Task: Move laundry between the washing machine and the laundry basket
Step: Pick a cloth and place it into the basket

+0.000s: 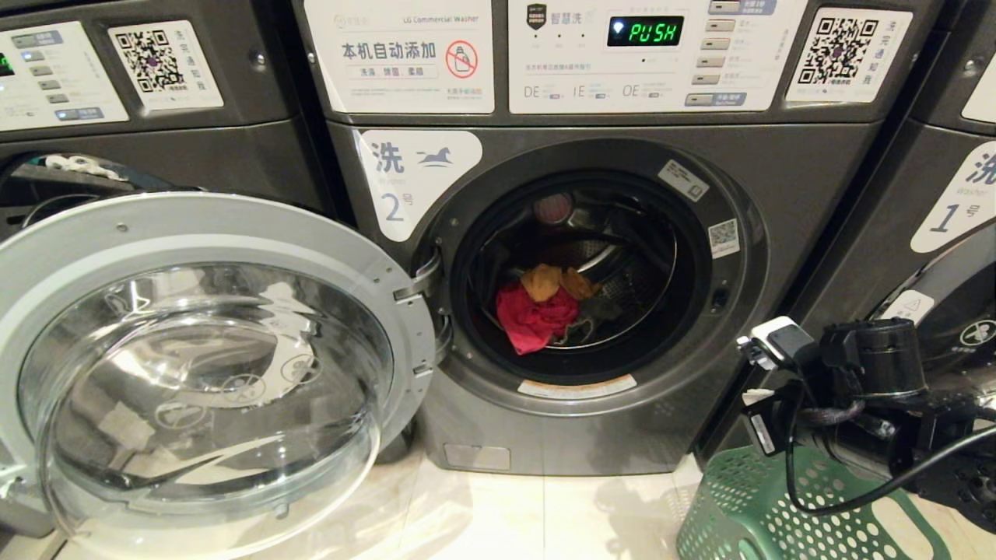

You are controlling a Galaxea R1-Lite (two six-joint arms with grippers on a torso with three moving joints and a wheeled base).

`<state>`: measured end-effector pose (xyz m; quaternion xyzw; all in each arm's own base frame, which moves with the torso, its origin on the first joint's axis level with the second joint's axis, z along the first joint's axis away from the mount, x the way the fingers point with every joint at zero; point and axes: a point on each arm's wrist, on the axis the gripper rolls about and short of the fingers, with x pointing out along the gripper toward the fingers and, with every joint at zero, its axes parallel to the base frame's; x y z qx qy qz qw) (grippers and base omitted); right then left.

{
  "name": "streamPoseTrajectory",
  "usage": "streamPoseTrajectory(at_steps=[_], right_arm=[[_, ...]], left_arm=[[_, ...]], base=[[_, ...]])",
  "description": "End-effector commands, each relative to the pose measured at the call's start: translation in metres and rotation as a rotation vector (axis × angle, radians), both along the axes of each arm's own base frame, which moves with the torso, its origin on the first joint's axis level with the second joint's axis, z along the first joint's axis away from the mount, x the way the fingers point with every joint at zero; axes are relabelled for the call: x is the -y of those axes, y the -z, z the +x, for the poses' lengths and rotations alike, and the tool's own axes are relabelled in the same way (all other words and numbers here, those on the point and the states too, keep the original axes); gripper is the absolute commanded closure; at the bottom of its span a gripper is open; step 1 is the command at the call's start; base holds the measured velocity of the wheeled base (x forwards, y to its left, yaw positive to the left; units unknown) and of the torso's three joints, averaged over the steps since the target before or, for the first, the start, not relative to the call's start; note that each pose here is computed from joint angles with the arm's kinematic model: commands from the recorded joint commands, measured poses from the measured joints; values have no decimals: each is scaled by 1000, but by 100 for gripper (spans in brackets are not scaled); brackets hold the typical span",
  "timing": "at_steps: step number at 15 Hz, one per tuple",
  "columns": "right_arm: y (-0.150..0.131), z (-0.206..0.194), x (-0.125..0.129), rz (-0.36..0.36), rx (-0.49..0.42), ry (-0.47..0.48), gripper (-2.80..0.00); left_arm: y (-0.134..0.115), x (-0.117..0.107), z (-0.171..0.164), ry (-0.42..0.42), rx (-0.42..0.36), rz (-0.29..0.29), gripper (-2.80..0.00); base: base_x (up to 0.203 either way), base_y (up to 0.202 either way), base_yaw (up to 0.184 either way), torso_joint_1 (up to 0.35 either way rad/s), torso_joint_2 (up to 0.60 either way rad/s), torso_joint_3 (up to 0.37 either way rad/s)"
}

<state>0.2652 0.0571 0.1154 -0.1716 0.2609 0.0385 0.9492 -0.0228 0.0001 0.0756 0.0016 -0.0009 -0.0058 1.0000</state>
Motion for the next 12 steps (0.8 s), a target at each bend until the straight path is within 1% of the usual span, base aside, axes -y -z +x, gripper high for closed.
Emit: streamPoseTrajectory(at_steps=[1,5,8,11,12], right_arm=[[-1,1,-1,0,9,-2,0],[-3,2,-2,1,18,-6,0],[-10,4,-3,6,44,-9,0],[-15,4,-4,-22,62,-42,0],[-16,3,-6,-20,65,-59,0]], left_arm=[[0,0,0,2,0,1,0],[0,0,0,4,-2,1,0],[0,0,0,5,-2,3,0],[0,0,0,5,-2,3,0],[0,0,0,5,-2,4,0]], base=[[0,0,0,3,1,-104],[0,0,0,2,0,-173],[0,0,0,0,1,-198],[0,0,0,3,2,-198],[0,0,0,2,2,-198]])
